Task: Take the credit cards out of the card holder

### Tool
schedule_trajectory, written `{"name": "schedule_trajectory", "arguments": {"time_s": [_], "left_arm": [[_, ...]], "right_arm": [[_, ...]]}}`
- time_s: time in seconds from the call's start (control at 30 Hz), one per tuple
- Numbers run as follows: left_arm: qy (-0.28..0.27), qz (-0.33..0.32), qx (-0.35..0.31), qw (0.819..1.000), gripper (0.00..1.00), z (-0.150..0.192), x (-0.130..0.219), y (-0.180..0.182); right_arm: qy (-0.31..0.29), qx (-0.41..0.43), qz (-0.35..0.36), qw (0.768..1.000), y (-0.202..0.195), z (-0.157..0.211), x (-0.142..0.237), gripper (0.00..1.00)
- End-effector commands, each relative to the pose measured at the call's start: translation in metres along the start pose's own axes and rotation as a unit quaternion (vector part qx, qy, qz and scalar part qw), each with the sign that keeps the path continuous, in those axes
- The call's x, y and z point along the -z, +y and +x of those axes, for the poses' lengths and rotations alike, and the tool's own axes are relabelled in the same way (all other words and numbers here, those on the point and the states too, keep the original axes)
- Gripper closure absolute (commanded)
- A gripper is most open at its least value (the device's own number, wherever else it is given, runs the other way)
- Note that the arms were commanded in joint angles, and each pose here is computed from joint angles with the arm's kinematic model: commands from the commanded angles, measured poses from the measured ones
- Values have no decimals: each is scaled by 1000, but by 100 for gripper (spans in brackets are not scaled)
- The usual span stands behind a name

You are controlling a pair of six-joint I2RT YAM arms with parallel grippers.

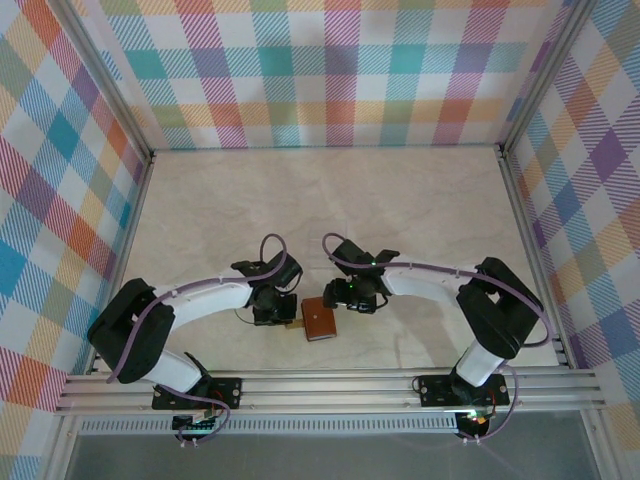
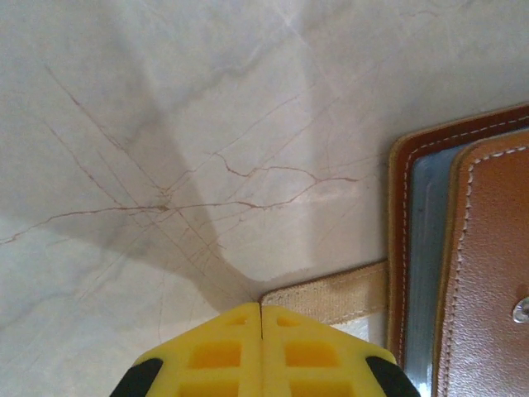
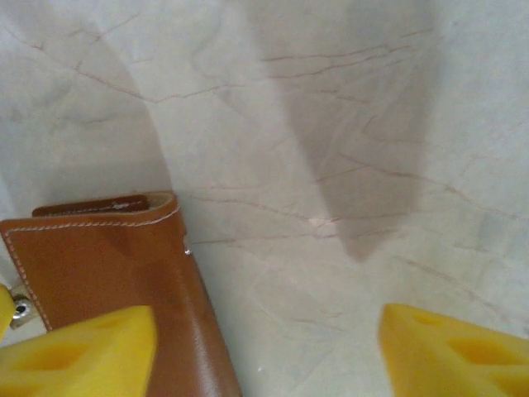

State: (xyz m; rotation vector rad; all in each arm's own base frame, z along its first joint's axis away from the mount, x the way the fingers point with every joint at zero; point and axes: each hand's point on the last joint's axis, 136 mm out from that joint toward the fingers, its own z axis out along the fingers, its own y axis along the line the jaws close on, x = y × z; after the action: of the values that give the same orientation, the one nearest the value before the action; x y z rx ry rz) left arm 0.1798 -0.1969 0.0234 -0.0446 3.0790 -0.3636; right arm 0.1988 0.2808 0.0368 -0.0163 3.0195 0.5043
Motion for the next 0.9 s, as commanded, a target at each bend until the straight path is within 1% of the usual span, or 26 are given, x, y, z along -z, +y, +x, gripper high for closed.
{"name": "schedule_trajectory", "arguments": {"time_s": [0.0, 0.1, 0.3, 0.37, 0.47, 0.53, 0.67, 0.87], "left_arm": [[4, 18, 9, 1000, 96, 3, -1, 4], [4, 39, 17, 999, 96, 1, -3, 5], [11, 79, 42, 996, 97, -1, -10, 8], [15, 81, 44, 996, 97, -1, -12, 11], [22, 81, 45, 995, 96, 0, -15, 13], [23, 83, 45, 995, 96, 0, -16, 14], [23, 84, 47, 995, 96, -1, -15, 15], [27, 84, 46, 995, 96, 1, -16, 16]], "right_arm": [[-4, 15, 48, 999, -1, 6, 4, 17], [0, 36, 46, 998, 16, 10, 4, 11], [17, 75, 52, 996, 38, 18, -2, 10], [23, 79, 60, 995, 40, 20, -6, 9], [32, 82, 71, 994, 39, 21, -12, 2], [41, 89, 76, 992, 40, 24, -17, 0], [51, 90, 85, 991, 39, 26, -25, 0], [41, 83, 105, 990, 32, 23, -17, 1]]}}
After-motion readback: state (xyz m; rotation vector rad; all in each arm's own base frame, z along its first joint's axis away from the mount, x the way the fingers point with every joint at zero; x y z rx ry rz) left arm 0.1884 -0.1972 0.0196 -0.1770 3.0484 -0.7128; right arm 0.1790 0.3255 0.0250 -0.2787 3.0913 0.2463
